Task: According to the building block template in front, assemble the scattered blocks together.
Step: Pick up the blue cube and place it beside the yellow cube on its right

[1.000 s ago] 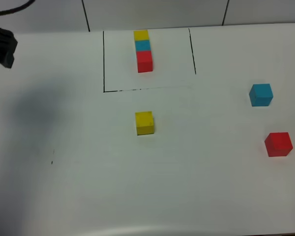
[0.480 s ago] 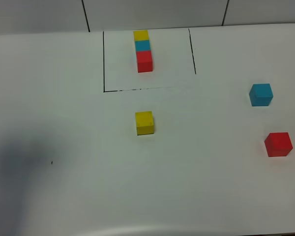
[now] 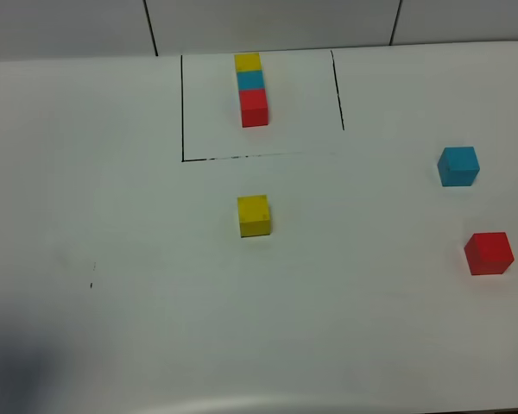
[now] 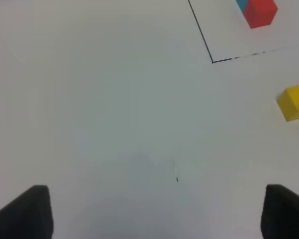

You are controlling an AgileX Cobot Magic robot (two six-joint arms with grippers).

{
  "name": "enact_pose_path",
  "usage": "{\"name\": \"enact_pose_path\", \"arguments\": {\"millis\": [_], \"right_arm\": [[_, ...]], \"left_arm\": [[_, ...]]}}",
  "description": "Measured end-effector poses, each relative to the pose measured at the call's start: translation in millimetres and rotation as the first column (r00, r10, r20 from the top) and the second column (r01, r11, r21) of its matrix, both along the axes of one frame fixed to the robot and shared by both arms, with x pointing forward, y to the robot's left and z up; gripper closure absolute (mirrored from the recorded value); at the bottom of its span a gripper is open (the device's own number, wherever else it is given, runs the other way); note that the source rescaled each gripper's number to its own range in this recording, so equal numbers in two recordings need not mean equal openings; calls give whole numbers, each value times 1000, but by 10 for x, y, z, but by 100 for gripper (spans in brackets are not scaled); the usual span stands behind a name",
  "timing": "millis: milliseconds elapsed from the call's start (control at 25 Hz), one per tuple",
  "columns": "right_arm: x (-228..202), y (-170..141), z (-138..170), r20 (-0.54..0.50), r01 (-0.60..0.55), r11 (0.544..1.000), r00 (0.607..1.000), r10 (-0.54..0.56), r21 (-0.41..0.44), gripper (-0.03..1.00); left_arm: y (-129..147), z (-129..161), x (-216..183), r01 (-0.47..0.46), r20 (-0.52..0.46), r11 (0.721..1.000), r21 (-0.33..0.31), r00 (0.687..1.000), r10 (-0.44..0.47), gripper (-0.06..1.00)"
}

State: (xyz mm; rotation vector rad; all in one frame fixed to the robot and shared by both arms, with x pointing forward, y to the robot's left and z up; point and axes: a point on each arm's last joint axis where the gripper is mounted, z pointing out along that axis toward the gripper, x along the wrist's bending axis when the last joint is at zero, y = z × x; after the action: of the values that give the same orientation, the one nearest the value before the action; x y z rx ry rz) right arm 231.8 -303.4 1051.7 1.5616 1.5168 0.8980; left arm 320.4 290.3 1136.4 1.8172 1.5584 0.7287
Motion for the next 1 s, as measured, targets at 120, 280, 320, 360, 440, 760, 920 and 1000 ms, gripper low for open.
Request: {"name": "enact_pose_path", "arguments": {"millis": [120,280,320,360,440,760,920,1000], "right_arm": [[0,0,0,0,0,1000,1000,0,0,24],[0,0,0,0,0,1000,1000,0,0,24],[0,0,0,0,0,1000,1000,0,0,24],[0,0,0,0,0,1000,1000,0,0,24],[0,0,0,0,0,1000,1000,0,0,24],[0,0,0,0,0,1000,1000,0,0,24],[0,0,0,0,0,1000,1000,0,0,24],[0,0,0,0,0,1000,1000,0,0,24]], "left_arm": [[-25,-71,-134,37,15,999,-24,999,-37,17],[-46,-210,-275,75,8,996,-41,997,-75,18],[-49,-244,-310,82,11,996,-45,997,-81,18],[-52,-278,-346,87,14,995,-51,996,-86,19],[-50,-346,-419,93,13,994,-55,996,-93,20],[-19,-685,-722,101,52,993,-53,994,-98,23],[-5,-832,-857,104,102,993,-53,990,-99,24],[1,-865,-919,106,129,993,-55,987,-98,24]]}}
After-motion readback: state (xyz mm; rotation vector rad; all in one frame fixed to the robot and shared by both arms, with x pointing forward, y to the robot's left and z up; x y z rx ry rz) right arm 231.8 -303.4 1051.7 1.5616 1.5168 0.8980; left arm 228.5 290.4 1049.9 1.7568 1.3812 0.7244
